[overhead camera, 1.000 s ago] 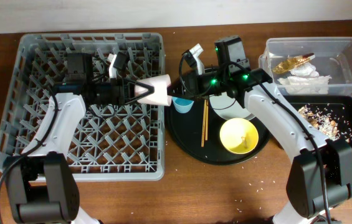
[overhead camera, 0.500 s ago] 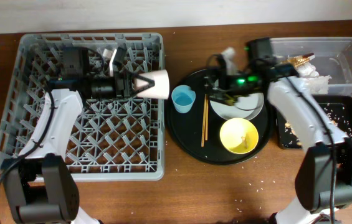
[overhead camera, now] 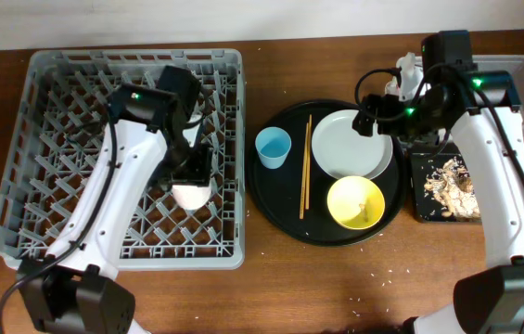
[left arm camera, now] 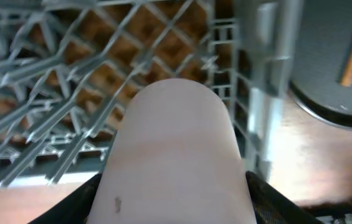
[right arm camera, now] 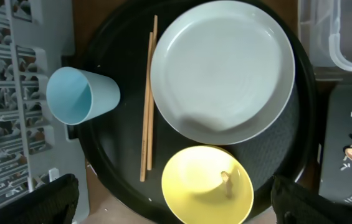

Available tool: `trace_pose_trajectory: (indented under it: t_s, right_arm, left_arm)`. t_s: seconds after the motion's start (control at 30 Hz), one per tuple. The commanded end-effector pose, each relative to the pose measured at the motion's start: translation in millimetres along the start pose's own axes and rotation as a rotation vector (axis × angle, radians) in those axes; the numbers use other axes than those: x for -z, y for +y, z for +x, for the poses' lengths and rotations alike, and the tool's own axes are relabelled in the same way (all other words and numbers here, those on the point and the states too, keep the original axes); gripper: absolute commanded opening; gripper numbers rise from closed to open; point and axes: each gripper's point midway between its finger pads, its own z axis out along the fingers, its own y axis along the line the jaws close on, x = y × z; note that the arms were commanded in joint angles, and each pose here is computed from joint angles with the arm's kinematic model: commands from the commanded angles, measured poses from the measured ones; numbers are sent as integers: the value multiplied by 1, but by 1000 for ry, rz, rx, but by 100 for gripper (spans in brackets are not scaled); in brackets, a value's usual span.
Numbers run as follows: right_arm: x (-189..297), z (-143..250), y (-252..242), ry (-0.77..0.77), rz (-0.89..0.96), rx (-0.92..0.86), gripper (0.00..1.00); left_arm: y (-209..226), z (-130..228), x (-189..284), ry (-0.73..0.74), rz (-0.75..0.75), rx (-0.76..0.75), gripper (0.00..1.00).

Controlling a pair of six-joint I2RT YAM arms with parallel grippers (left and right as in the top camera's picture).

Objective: Sort waste into correct bins and load items into the dishwasher rack
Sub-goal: 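Place pink cup upside down in rack with left gripper, then grasp blue cup with right gripper and hand it to left gripper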

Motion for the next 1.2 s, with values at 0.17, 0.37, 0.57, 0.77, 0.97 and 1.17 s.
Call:
trace_pose_trajectory:
  t_s: [0.17,0.37,0.57,0.77,0.97,1.17]
  right_arm:
    - [2,-1,-3,-6,19,13,100]
    - [-6,-5,32,-24,-51,64,92]
    - [-75,-25,109,-58,-152,15,88]
    - [-170,-4,113,75,-88,-61,66]
    - [-195,9,101,138,-52,-74,4]
    - [-89,-17,133,115,-512,3,4]
  left_arm:
    - [20,17,-51,48,-121,141,51]
    - [18,4,-78,-11,-105,144,78]
    - [10,-22,-29,-121,59,203,79]
    - [31,-53,35,-328,98,266,82]
    - [32,-60,37,-355,104,268,82]
    - [-26,-72,51,-378,457,111,97]
